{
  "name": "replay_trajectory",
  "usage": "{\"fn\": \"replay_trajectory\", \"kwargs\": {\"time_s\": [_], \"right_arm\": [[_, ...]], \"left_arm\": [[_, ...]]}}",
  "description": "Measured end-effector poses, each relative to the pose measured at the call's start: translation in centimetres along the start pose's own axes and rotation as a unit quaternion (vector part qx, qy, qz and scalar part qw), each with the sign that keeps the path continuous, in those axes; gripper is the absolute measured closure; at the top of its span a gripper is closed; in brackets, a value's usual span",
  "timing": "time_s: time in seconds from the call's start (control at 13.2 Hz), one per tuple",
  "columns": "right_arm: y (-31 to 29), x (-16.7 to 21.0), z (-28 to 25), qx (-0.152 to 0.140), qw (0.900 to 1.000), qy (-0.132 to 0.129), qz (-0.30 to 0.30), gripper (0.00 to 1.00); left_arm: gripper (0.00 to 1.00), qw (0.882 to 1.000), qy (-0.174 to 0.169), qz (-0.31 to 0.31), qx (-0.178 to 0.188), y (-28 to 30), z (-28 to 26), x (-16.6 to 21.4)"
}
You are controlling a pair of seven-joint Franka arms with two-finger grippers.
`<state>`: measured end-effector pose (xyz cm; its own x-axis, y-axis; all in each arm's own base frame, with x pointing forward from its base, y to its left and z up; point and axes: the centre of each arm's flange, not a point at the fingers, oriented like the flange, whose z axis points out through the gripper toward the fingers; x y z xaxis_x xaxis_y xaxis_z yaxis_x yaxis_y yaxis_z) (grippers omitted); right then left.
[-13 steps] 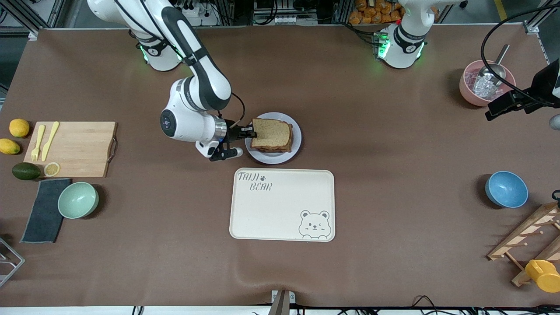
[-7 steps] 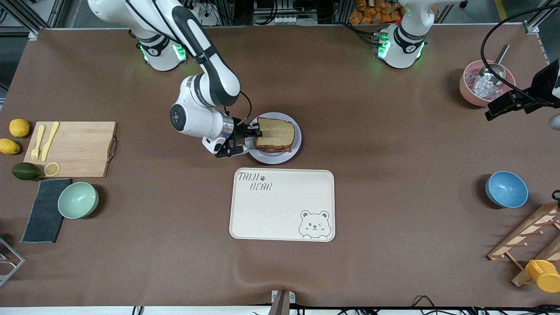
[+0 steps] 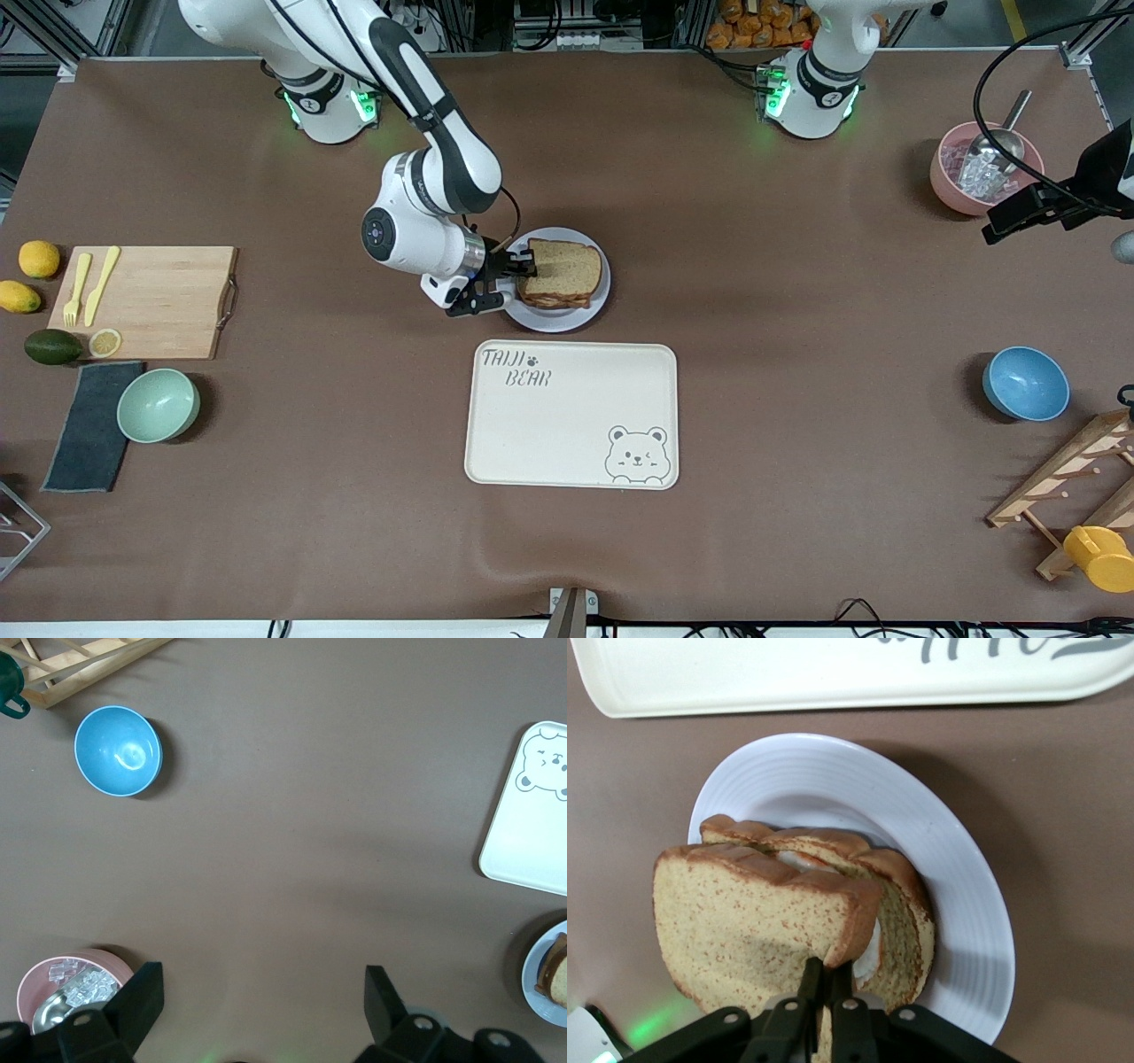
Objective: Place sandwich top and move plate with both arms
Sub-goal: 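Open the right gripper and draw it back from the plate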
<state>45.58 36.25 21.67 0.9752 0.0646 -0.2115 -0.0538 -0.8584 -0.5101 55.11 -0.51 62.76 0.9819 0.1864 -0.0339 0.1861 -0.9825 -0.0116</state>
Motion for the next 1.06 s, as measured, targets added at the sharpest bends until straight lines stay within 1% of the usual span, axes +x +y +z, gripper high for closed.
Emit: {"fn": "replay_trajectory", "kwargs": {"time_s": [0.08, 0.3, 0.38, 0.46, 0.53, 0.68, 0.76, 0.83, 0.91, 0.99, 1.06], "right_arm": [[0.0, 0.0, 0.0, 0.000, 1.000, -0.001, 0.010, 0.78], [0.0, -0.1, 0.0, 0.002, 1.000, -0.005, 0.022, 0.45], [0.0, 0.0, -0.1, 0.003, 1.000, -0.005, 0.023, 0.36], [0.0, 0.0, -0.1, 0.004, 1.000, -0.006, 0.025, 0.35], [0.0, 0.0, -0.3, 0.007, 0.999, -0.013, 0.030, 0.35], [0.5, 0.6, -1.5, 0.016, 0.999, -0.027, 0.039, 0.31], [1.1, 1.3, -2.7, 0.021, 0.998, -0.029, 0.046, 0.31], [2.0, 2.1, -4.0, 0.025, 0.998, -0.028, 0.054, 0.25], [2.8, 2.9, -5.4, 0.028, 0.997, -0.026, 0.061, 0.25], [3.6, 3.5, -6.8, 0.027, 0.997, -0.024, 0.065, 0.20], [4.5, 4.2, -8.2, 0.022, 0.997, -0.025, 0.065, 0.20]], "left_arm": [[0.00, 1.000, 0.000, 0.000, 0.000, 0.0, 0.0, 0.0], [0.00, 1.000, 0.000, 0.001, 0.000, 0.1, 0.0, 0.0], [0.00, 1.000, 0.000, 0.001, 0.000, 0.1, 0.0, 0.0], [0.00, 1.000, 0.000, 0.001, 0.000, 0.1, 0.0, 0.0], [0.00, 1.000, 0.000, 0.002, 0.000, 0.2, 0.0, 0.0], [0.00, 1.000, -0.001, 0.003, 0.000, 0.3, 0.1, -0.1], [0.00, 1.000, -0.001, 0.003, 0.000, 0.3, 0.1, -0.1], [0.00, 1.000, -0.001, 0.003, 0.000, 0.4, 0.1, -0.1], [0.00, 1.000, -0.001, 0.005, 0.000, 0.5, 0.1, -0.1], [0.00, 1.000, -0.002, 0.006, 0.001, 0.7, 0.2, -0.1], [0.00, 1.000, -0.003, 0.007, 0.001, 0.8, 0.3, -0.2]]}}
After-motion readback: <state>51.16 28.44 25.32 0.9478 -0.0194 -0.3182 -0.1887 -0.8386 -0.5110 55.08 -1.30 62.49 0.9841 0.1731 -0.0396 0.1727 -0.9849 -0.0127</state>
